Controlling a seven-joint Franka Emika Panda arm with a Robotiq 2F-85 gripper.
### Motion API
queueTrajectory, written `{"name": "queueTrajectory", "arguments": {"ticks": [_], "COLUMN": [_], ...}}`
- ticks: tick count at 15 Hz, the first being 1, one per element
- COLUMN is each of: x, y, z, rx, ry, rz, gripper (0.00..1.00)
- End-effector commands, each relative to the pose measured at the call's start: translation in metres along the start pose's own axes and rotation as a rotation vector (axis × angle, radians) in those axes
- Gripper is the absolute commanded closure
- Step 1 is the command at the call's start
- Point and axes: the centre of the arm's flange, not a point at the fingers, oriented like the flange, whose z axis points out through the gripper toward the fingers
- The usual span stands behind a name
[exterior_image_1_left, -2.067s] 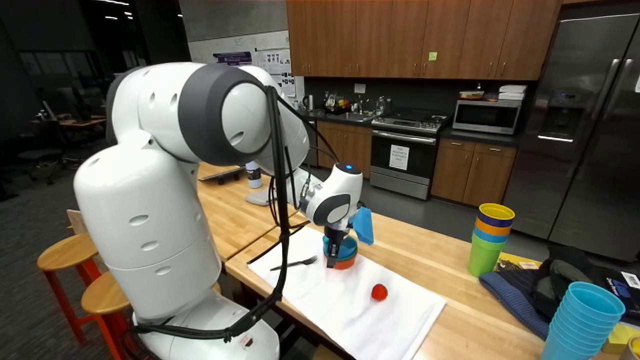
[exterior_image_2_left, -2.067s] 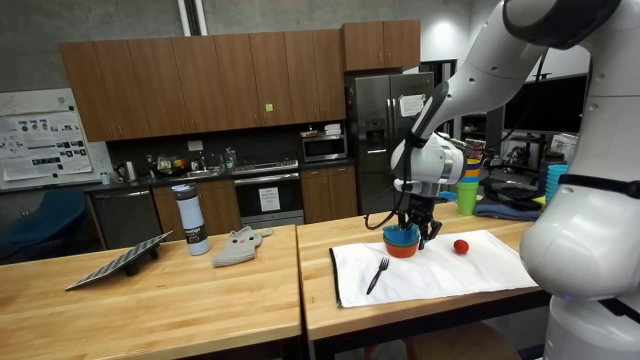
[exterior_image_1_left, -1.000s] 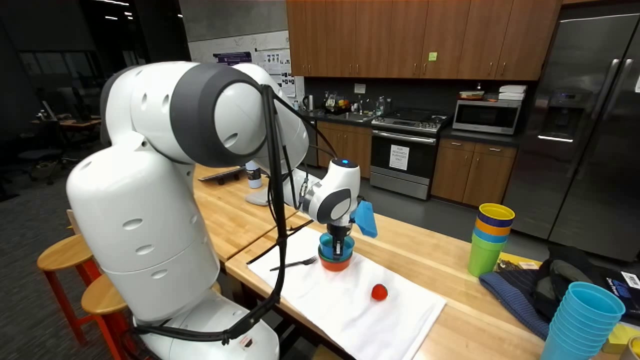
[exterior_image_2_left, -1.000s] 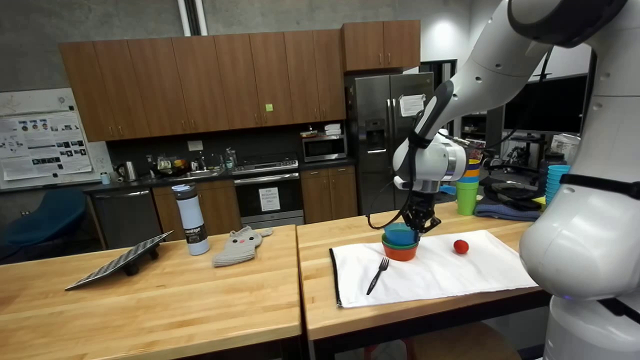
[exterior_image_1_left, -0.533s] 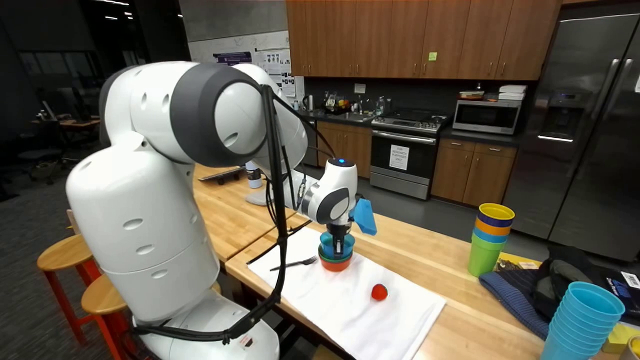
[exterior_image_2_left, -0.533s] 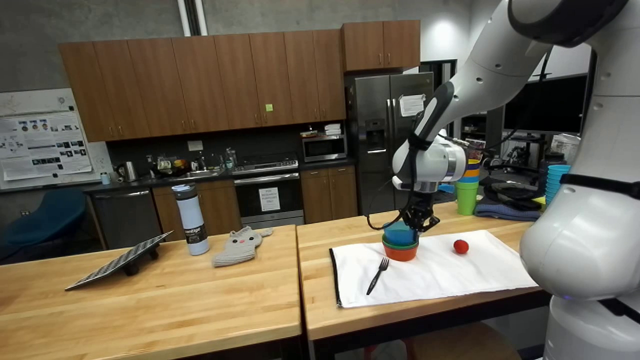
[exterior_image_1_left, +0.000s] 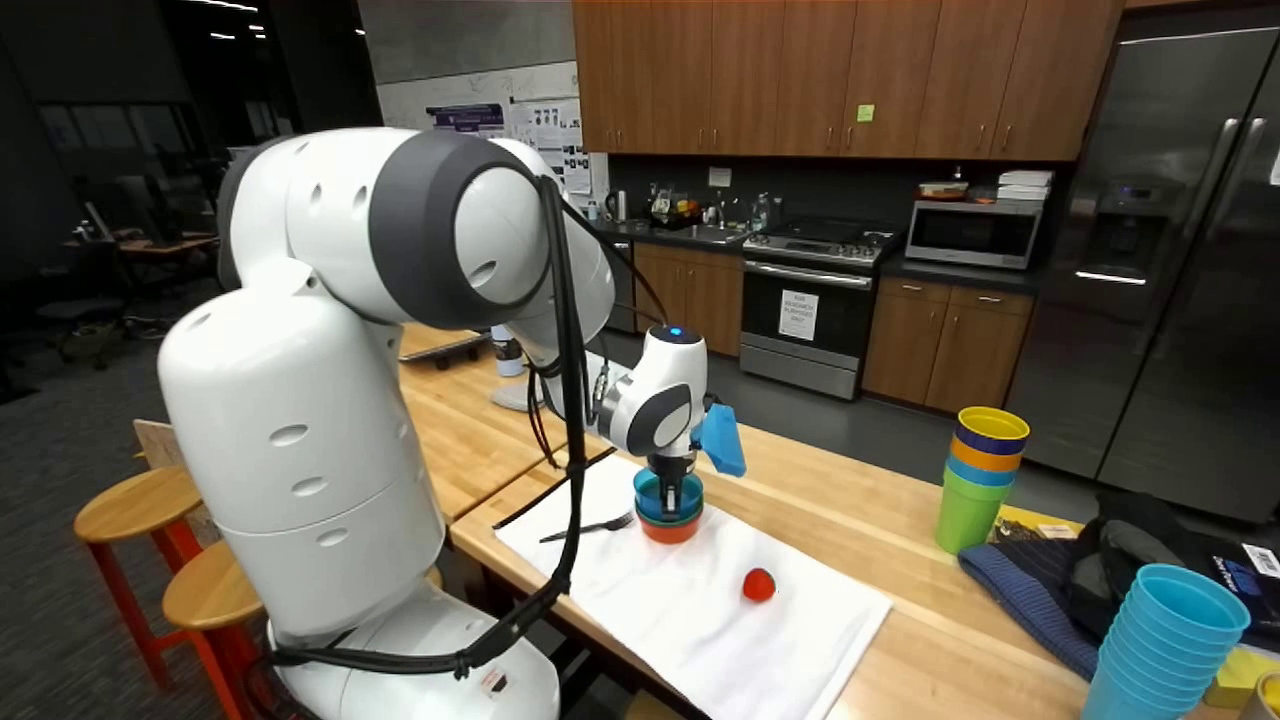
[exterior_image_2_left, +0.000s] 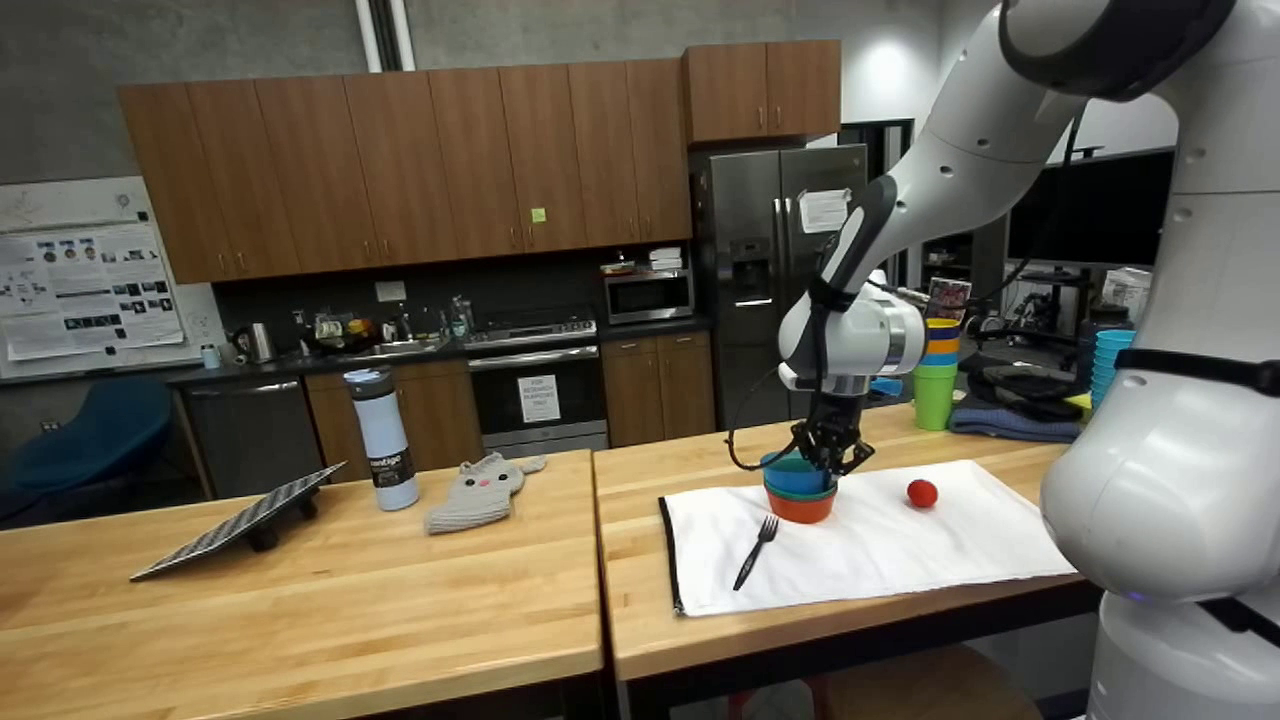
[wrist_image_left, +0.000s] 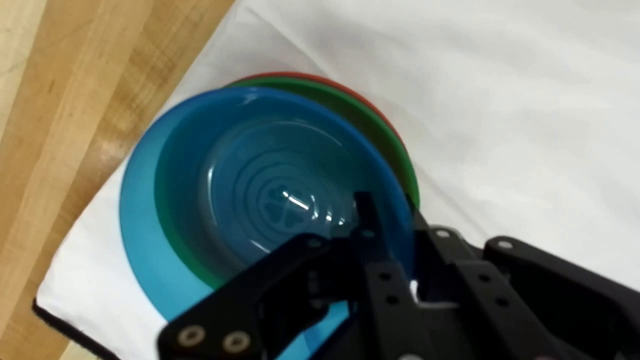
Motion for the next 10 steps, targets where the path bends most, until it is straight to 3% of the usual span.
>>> {"name": "queueTrajectory", "arguments": {"ticks": [1,3,4,6,10], "x": [0.0,0.0,0.0,0.0,0.001], "y": [0.0,0.0,0.0,0.0,-0.002], "z": [0.0,0.0,0.0,-0.009,-0.036], "rx": [-0.001,-0.001,-0.001,0.002,0.013], "ry": [0.0,-0.001,-0.001,-0.013,-0.104], "rz": [0.0,0.0,0.0,-0.002,-0.014], "gripper": [0.77,0.7,0.45,0.41,0.16]}}
